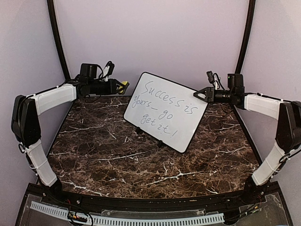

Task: Erase the whiteboard
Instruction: Hold the whiteboard at the center of the board, then erase the center of the whiteboard.

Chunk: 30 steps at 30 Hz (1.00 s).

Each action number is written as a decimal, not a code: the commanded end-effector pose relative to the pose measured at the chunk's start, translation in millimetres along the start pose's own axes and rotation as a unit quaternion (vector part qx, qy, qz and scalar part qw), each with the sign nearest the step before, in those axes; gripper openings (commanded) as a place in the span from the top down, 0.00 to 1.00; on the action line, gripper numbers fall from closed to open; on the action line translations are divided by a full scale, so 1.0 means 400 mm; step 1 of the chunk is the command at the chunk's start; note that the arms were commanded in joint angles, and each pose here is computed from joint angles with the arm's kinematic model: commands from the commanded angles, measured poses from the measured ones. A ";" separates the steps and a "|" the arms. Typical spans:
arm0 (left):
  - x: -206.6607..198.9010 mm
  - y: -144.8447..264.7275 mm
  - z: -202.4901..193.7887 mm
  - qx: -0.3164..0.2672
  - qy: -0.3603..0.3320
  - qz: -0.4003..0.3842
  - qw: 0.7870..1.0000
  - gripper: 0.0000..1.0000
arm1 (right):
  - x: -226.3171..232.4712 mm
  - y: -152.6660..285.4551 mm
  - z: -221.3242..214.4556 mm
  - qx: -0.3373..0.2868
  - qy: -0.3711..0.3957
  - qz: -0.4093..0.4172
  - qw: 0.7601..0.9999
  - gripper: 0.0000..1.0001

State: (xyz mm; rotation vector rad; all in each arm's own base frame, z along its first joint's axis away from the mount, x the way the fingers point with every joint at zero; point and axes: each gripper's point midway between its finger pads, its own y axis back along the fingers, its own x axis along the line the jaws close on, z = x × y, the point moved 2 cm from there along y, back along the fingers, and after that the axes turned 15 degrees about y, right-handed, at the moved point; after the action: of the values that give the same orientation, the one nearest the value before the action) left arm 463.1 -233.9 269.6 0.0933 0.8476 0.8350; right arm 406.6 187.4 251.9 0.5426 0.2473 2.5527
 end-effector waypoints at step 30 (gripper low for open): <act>-0.035 -0.025 -0.039 0.006 -0.020 -0.044 0.999 0.71 | 0.192 0.013 0.030 -0.017 0.015 0.035 0.999 1.00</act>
State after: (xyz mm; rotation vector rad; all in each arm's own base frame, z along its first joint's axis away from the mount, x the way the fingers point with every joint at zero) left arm 456.7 -248.0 265.2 0.0870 0.8561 0.7795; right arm 369.8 210.6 271.7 0.5768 0.2195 2.5452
